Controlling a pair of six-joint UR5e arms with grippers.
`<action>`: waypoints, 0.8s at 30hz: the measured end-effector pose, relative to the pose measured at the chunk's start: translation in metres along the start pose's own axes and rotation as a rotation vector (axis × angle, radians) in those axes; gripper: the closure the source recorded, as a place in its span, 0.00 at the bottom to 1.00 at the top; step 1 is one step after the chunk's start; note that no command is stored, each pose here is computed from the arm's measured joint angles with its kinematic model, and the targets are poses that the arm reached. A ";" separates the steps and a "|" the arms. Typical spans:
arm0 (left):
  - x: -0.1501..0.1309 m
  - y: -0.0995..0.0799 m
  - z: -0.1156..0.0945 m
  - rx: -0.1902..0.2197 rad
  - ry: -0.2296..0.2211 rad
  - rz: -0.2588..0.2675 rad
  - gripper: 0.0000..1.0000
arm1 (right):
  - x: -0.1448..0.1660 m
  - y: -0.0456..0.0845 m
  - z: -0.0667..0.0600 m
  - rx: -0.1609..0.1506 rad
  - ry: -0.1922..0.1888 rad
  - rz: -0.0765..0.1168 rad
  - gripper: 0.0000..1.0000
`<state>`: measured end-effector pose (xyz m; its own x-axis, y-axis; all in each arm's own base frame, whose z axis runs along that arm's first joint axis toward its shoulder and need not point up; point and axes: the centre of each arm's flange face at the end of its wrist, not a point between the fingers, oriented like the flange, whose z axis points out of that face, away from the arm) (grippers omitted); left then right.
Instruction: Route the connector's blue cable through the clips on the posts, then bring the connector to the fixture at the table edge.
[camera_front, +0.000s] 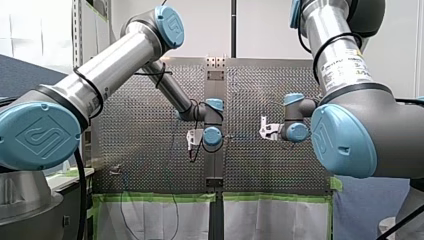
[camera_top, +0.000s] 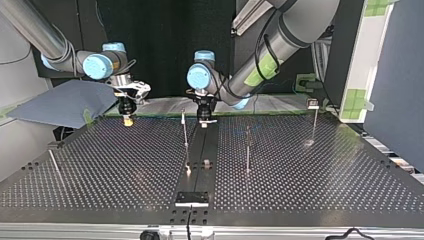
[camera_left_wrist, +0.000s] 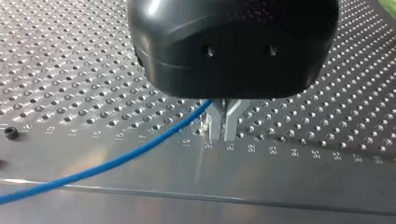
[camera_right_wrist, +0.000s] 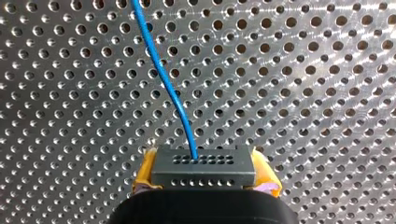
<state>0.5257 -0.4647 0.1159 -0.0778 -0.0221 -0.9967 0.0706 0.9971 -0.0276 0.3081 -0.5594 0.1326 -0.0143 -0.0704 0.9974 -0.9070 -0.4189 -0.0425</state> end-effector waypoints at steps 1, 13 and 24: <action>0.000 -0.001 0.000 0.006 0.003 0.002 0.78 | 0.000 -0.001 0.000 0.002 0.000 0.000 1.00; 0.005 -0.008 -0.008 0.094 0.058 0.085 0.31 | -0.001 -0.005 -0.001 0.010 -0.005 0.000 1.00; -0.005 -0.013 -0.022 0.140 0.114 0.196 0.00 | -0.002 -0.005 -0.001 0.012 -0.010 0.000 1.00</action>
<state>0.5032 -0.4756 0.1228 -0.1604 0.1866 -0.9693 0.2315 0.9617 0.1468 0.3125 -0.5561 0.1311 -0.0097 -0.0796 0.9968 -0.9020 -0.4296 -0.0430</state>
